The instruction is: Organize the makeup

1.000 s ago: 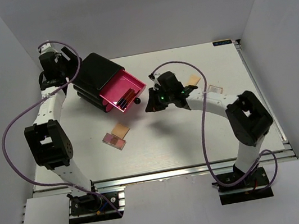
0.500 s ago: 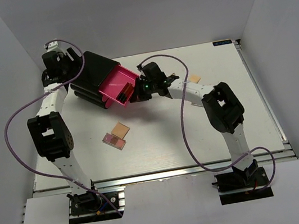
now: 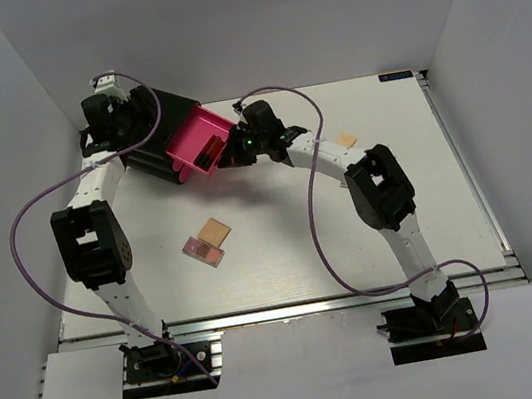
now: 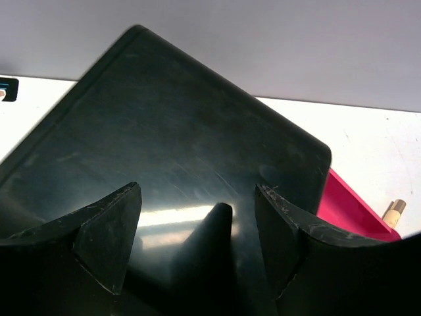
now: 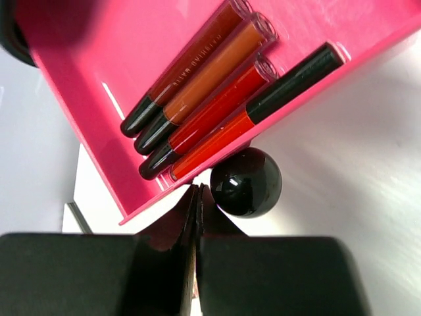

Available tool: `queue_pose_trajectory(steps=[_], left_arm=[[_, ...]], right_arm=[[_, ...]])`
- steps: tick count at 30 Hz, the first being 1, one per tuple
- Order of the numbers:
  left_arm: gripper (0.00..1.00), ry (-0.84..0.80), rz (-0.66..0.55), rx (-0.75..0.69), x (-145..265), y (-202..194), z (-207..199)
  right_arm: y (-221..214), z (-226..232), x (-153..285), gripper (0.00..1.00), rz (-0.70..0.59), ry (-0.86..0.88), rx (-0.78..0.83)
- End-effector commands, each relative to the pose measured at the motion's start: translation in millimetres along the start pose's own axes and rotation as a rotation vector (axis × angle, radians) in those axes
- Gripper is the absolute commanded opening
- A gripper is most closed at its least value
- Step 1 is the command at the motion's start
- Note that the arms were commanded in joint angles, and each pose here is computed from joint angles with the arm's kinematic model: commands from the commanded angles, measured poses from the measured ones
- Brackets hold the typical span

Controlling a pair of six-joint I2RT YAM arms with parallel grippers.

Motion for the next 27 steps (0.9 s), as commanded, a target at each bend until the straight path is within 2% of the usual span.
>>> queue_pose_trajectory(steps=[1, 6, 11, 12, 16, 22, 27], left_arm=[[0.79, -0.031, 0.207, 0.028, 11, -61, -11], [0.80, 0.009, 0.147, 0.029, 12, -43, -7], [0.83, 0.130, 0.027, 0.005, 10, 13, 13], [0.84, 0.159, -0.012, 0.005, 10, 31, 17], [0.89, 0.294, -0.082, 0.048, 11, 61, 45], [0.91, 0.368, -0.071, 0.039, -6, 59, 65], [0.92, 0.428, -0.004, 0.035, -14, 36, 76]], right_arm=[[43, 70, 4, 0.00, -0.160, 0.192, 0.112], [37, 68, 7, 0.00, -0.148, 0.181, 0.117], [25, 51, 13, 0.00, -0.122, 0.149, 0.116], [23, 50, 14, 0.01, -0.117, 0.147, 0.114], [17, 45, 17, 0.09, -0.112, 0.142, 0.112], [16, 45, 17, 0.11, -0.109, 0.144, 0.117], [19, 46, 19, 0.11, -0.116, 0.148, 0.122]])
Point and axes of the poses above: each gripper's point midway between its finger pads, its own x axis back along the fingers, its own z axis along the line the jaws close on, y = z × x, the point moved 1 cm from there along x, back along the fingers, and after that the axes turned 11 degrees about -x, right-handed, at the moved point
